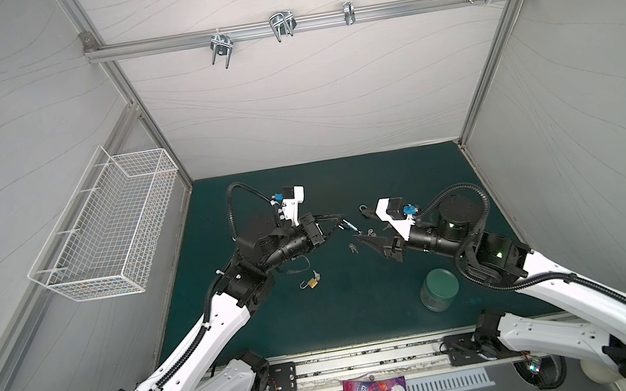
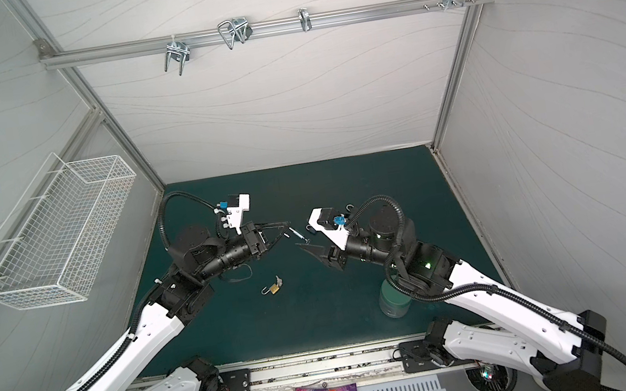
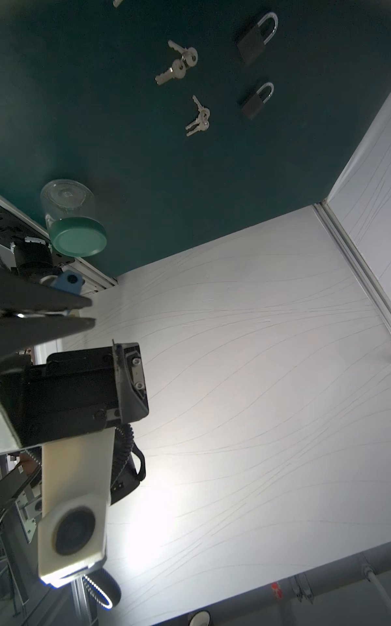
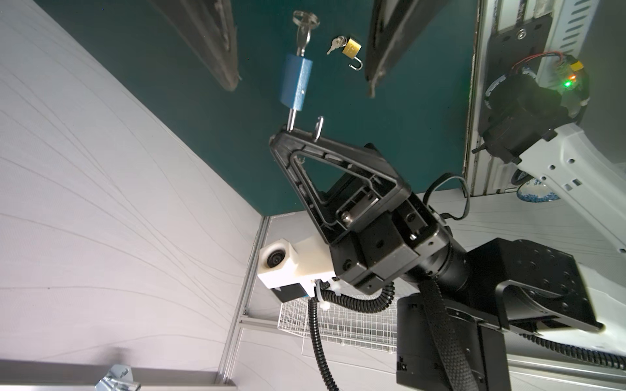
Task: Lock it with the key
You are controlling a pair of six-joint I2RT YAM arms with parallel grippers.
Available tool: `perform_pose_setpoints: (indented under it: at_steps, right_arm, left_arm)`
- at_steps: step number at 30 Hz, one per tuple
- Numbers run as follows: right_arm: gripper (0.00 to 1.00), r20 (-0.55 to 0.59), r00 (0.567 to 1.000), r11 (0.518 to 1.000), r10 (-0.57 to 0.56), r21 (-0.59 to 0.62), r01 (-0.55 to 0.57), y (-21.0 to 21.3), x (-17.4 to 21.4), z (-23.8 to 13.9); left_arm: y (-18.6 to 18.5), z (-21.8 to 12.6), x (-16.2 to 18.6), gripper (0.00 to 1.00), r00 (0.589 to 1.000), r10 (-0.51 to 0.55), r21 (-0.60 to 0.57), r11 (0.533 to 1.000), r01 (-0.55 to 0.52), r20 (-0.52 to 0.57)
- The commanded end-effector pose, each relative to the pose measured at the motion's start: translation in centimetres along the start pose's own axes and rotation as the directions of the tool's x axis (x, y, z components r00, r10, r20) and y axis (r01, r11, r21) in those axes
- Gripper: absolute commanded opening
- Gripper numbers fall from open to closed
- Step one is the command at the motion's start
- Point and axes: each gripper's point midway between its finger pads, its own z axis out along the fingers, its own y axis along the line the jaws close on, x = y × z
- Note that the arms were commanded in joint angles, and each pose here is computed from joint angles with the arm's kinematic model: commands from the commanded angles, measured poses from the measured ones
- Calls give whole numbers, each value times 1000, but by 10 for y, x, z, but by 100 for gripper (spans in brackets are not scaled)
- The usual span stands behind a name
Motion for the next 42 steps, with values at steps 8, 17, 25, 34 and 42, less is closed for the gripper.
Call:
perform_pose_setpoints:
  at_steps: [8,17,25,34,42]
  right_arm:
    - [40,14,1000,1000,-15,25,14,-5,1,13]
    - [27,-22,1000,1000,14,11,-14,-4,11,20]
    - [16,-1,996,995,94,-18,-94,1,3,18]
    - [0,-36,925,911,378,-163,-379,17,-18,17]
    - [0,-71,766,672,639,-434,-600,28,-62,6]
  left_arm:
    - [-51,-8,-16,0,998,33,138,990,-39,48]
    - [-53,-8,-17,0,998,33,147,988,-39,48]
    - [-52,-8,-15,0,998,37,150,988,-43,42]
    - [-68,-15,-15,0,985,167,144,975,-171,38]
    - [-109,-32,-8,0,942,334,227,915,-333,34]
